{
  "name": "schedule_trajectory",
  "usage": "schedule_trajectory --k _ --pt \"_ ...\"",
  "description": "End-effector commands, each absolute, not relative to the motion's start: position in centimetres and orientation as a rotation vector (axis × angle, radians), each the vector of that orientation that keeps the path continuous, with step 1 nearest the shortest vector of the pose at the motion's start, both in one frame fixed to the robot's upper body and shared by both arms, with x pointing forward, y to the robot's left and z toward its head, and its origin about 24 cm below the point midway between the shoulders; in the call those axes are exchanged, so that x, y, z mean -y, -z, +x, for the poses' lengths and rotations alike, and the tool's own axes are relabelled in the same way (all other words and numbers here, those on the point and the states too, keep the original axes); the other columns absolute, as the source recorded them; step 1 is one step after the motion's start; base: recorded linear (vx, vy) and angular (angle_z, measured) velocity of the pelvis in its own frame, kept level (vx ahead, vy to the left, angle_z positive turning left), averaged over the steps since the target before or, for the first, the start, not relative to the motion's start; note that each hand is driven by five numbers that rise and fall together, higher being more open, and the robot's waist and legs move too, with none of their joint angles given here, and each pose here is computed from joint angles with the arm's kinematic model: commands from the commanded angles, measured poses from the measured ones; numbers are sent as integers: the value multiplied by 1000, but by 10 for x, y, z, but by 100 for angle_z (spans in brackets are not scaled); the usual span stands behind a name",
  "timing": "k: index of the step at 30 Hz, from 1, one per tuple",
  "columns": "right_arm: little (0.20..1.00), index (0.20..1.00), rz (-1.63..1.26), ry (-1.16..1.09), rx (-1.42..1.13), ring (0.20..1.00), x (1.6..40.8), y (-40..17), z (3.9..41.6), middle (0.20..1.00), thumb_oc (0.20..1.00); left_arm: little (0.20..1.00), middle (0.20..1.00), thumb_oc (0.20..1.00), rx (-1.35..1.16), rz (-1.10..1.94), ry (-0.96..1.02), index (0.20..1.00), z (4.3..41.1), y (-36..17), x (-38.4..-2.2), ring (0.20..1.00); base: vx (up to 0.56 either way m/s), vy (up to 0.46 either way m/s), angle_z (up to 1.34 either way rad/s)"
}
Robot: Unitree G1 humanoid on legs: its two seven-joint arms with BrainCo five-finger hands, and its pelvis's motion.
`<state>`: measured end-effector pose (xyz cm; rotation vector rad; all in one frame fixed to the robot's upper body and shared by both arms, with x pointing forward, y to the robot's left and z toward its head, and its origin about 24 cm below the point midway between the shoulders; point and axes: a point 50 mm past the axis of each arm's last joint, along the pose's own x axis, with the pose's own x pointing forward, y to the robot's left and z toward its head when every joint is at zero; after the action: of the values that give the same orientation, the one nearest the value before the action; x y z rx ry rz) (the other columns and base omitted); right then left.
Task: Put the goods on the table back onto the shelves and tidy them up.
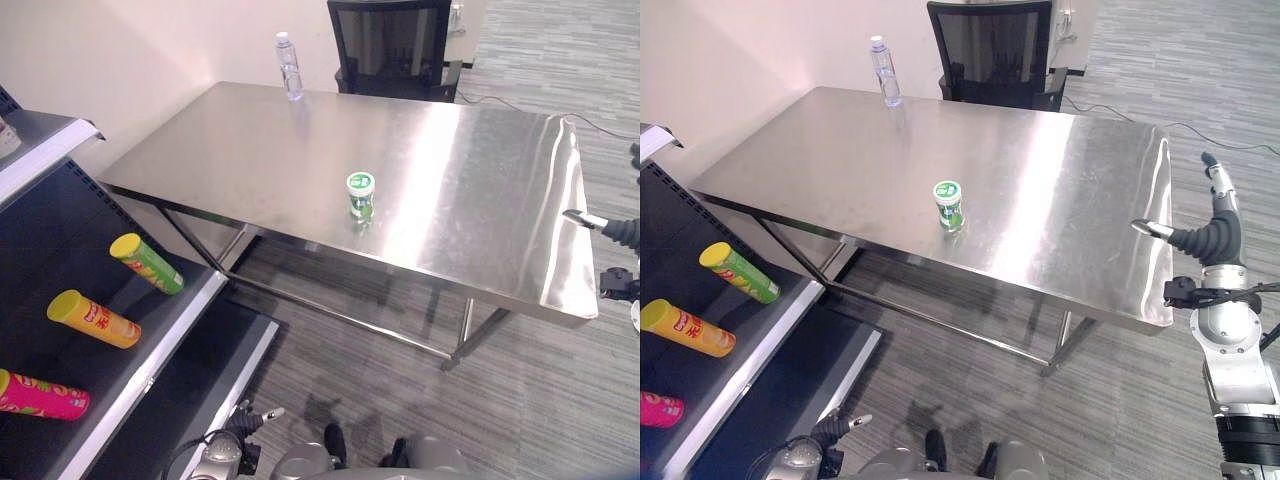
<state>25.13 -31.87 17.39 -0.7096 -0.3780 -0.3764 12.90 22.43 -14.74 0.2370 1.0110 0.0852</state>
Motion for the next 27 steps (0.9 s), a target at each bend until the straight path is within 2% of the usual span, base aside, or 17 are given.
schedule_trajectory --k 1,7,11,17,27 --pt "1000 1000 -691 404 566 1000 317 -215 249 1000 1000 1000 1000 1000 -946 295 -100 1000 145 136 -242 1000 53 -106 34" --pt "1000 1000 -715 456 534 1000 333 -215 242 1000 1000 1000 1000 1000 -975 337 -88 1000 141 138 -248 1000 159 -140 61" --pt "1000 1000 -695 408 524 1000 326 -211 246 1000 1000 1000 1000 1000 -993 294 -122 1000 132 141 -248 1000 112 -125 78" --pt "1000 1000 -695 243 502 1000 315 -216 254 1000 1000 1000 1000 1000 -1046 267 -136 1000 114 147 -248 1000 79 -104 21" --pt "1000 1000 -699 -35 428 1000 278 -203 278 1000 1000 1000 1000 1000 -1059 246 -128 1000 107 150 -242 1000 2 -56 17"
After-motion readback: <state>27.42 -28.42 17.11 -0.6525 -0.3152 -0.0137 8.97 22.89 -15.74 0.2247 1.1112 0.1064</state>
